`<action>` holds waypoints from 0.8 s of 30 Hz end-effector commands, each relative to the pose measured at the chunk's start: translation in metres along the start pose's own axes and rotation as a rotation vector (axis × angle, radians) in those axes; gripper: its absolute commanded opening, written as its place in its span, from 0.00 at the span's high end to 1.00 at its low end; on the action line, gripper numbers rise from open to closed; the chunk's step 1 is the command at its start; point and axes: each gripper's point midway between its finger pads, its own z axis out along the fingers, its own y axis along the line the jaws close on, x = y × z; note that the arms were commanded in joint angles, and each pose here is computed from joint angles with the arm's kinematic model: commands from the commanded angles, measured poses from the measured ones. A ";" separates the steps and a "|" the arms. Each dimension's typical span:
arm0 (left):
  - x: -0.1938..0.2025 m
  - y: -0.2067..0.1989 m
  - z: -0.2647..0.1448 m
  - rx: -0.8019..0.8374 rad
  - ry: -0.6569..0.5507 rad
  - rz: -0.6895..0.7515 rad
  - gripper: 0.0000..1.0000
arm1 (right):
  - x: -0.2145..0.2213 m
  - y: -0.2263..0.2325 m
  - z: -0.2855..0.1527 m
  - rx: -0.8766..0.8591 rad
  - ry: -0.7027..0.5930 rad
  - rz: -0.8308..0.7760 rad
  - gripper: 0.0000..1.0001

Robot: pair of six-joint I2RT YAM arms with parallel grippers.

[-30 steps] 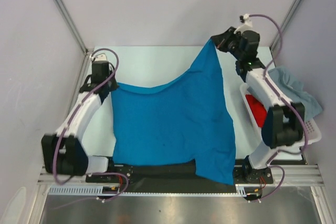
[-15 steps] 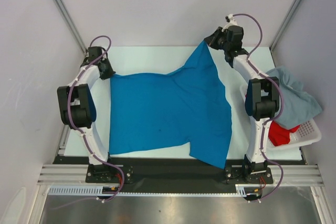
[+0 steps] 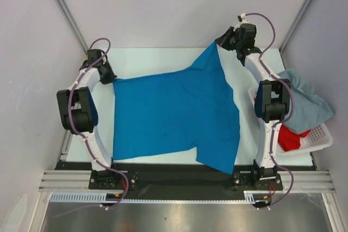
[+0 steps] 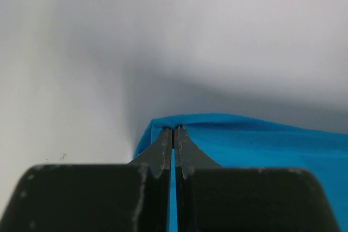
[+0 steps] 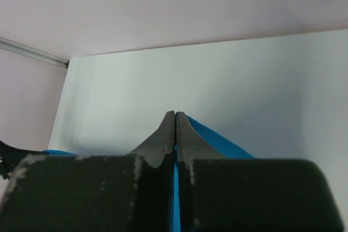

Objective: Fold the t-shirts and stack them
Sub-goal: Fold the tshirt

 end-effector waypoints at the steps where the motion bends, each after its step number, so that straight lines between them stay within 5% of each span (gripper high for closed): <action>1: -0.011 -0.008 -0.010 0.048 -0.014 0.015 1.00 | -0.010 0.014 -0.012 0.007 0.024 0.039 1.00; 24: 0.049 0.010 -0.047 0.017 0.161 0.110 1.00 | 0.065 0.011 -0.171 0.312 0.298 0.131 1.00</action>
